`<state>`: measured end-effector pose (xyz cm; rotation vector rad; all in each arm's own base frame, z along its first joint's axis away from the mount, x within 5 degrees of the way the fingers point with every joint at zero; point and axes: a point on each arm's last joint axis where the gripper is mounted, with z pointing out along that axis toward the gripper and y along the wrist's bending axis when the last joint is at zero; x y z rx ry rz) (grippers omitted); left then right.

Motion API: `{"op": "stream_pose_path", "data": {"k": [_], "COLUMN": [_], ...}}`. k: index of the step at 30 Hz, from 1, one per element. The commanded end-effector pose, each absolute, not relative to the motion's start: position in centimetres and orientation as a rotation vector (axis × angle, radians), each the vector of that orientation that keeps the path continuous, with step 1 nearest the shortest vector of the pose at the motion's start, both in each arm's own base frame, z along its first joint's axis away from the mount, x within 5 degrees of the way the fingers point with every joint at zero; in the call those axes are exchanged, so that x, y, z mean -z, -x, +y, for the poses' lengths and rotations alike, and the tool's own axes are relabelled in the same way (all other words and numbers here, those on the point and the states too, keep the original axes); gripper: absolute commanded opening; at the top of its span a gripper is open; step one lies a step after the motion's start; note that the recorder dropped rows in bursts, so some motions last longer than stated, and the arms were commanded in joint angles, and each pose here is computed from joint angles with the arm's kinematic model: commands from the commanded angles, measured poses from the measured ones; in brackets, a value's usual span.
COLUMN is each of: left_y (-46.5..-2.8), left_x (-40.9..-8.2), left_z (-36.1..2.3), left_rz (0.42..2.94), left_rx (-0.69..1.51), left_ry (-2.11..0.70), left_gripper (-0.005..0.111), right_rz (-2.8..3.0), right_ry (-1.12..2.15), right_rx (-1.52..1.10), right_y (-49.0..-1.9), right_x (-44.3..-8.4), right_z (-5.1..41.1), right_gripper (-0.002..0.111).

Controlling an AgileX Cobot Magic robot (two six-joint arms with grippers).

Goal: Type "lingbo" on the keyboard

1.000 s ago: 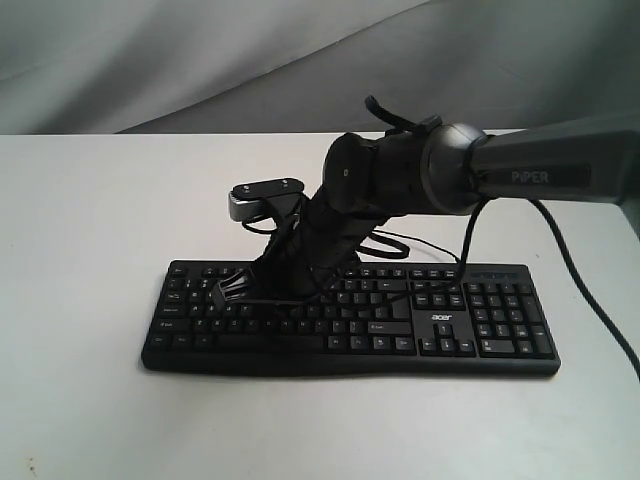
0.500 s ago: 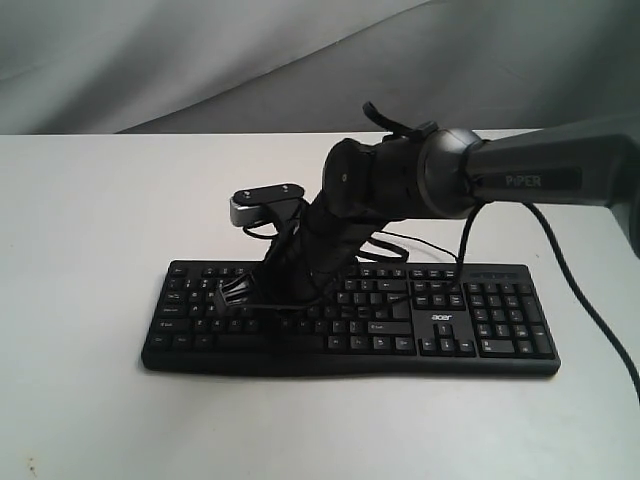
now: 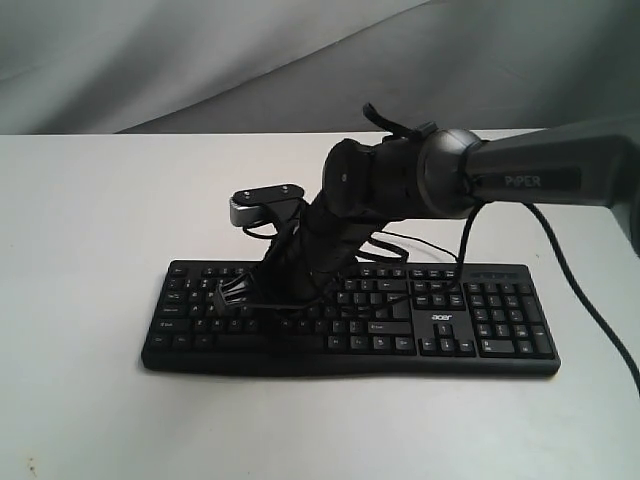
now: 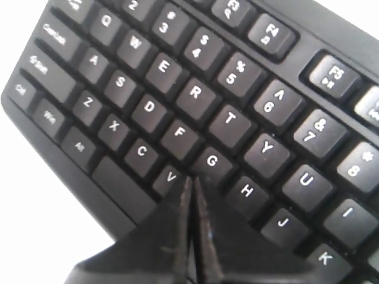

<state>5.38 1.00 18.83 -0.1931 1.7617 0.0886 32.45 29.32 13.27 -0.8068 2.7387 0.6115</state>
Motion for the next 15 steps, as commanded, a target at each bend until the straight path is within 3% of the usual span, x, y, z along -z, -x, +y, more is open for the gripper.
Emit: {"op": "stream_pose_path", "data": {"k": [1,7,15], "left_y": [-5.4,-5.4,-5.4], "left_x": [-18.7,-18.7,-18.7], "left_z": [1.0,1.0,1.0], "left_rz": [1.758,1.758,1.758], "left_rx": [-0.079,-0.079,-0.079], "left_ry": [0.203,0.203,0.203], "left_gripper": [0.001,0.001,0.001], "right_rz": [2.65,2.637,2.72], "right_ry": [0.842,0.766,0.62], "right_rx": [-0.58,-0.541,-0.503], "right_y": [-32.4,-33.2,-34.3], "right_x": [-16.4,-18.4,-16.6], "right_z": [29.0,27.3,24.0], "right_gripper": [0.0,0.0,0.0]}}
